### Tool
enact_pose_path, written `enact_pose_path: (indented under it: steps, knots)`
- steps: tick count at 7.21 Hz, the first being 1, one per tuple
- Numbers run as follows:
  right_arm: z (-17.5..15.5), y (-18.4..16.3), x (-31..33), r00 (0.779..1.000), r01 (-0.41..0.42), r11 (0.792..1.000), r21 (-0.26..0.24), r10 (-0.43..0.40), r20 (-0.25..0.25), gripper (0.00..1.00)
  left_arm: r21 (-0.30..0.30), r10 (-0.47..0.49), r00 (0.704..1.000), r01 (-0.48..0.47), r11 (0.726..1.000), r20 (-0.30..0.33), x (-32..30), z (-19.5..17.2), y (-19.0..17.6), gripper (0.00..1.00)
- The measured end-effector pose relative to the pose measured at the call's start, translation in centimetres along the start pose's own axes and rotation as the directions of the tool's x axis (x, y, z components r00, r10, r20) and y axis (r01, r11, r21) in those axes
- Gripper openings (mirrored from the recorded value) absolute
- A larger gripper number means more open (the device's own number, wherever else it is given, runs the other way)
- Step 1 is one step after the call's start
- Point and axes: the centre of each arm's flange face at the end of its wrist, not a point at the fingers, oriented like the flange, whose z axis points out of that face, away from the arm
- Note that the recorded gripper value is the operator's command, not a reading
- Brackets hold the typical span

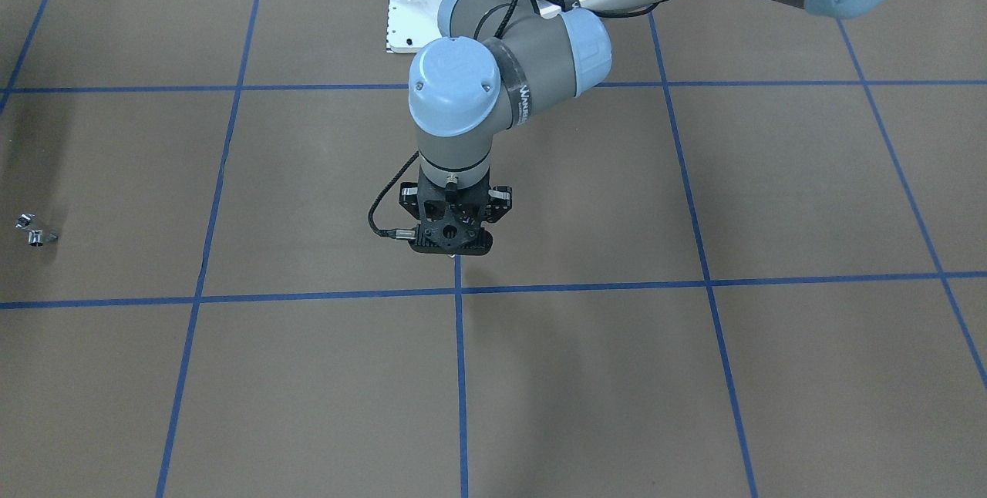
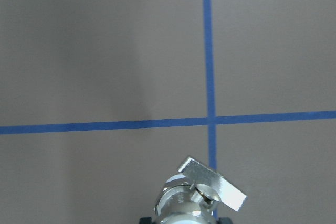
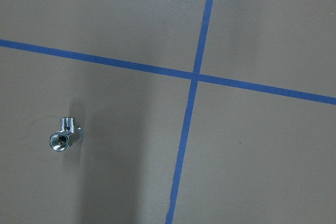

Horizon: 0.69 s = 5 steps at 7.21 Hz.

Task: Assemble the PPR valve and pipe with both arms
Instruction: 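Carry the white valve with the left gripper toward the table center, then lower the white valve upright onto the table center with left gripper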

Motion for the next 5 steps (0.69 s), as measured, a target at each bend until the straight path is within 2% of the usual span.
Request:
enact_pose_path:
  steps: [2, 5]
  knots:
    - [0.0, 0.0, 0.0, 1.0, -0.001, 1.0, 0.0, 0.001, 0.0, 0.99, -0.006, 0.017, 1.0, -0.017, 1.0, 0.005, 0.6, 2.6, 0.5, 0.0]
    - [0.1, 0.0, 0.0, 1.0, -0.004, 1.0, -0.001, 0.004, 0.002, 0.99, -0.015, 0.023, 1.0, -0.022, 1.0, 0.01, 0.6, 4.2, 0.5, 0.0]
